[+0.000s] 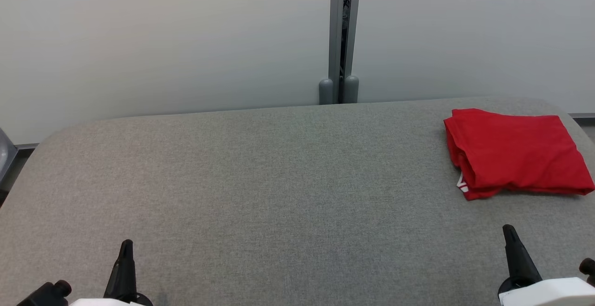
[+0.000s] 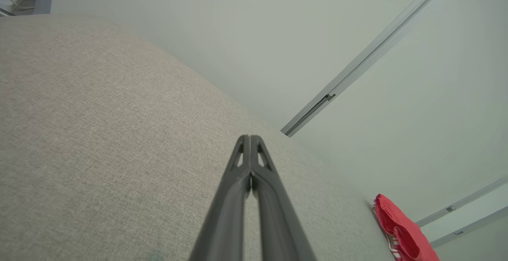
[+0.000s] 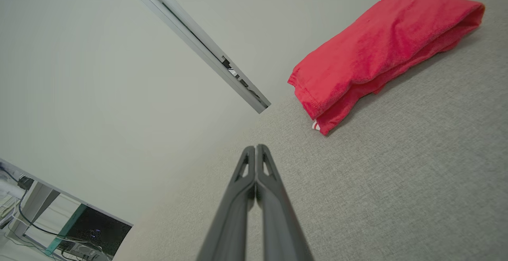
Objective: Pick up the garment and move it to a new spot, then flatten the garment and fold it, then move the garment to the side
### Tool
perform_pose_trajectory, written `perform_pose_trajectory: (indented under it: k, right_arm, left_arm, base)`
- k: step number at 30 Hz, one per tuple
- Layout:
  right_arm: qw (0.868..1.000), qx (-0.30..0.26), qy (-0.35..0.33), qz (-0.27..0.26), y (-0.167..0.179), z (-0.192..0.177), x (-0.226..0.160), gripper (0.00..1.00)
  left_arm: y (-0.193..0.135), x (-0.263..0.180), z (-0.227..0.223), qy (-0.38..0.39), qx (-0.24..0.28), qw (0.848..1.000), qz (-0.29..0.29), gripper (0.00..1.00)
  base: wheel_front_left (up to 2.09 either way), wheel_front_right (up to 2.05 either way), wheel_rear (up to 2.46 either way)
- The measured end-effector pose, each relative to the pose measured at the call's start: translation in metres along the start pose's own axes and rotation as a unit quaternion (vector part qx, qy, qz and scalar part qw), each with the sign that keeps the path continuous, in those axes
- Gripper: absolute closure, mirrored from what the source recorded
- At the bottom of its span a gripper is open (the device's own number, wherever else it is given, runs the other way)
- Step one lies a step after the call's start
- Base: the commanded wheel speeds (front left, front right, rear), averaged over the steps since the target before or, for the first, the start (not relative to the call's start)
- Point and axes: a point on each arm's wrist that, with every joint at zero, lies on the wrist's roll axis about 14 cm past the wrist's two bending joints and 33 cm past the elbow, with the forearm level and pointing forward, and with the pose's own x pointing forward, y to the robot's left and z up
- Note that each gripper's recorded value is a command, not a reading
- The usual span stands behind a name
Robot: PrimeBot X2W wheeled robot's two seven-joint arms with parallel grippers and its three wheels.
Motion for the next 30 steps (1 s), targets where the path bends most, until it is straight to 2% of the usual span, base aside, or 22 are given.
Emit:
perform_pose_trajectory:
  k: [15,30]
  right_arm:
    - [0.996,0.09,-0.001,-0.002,0.002,0.005,0.01,1.0]
    - [0.986,0.168,0.002,0.001,0.005,0.007,0.018,1.0]
  left_arm:
    - [-0.005,0.01,0.003,0.005,-0.097,0.995,-0.005,1.0]
    - [-0.012,0.02,0.006,0.01,-0.178,0.984,-0.015,1.0]
  base:
    - [0.0,0.0,0.0]
    - [0.0,0.0,0.0]
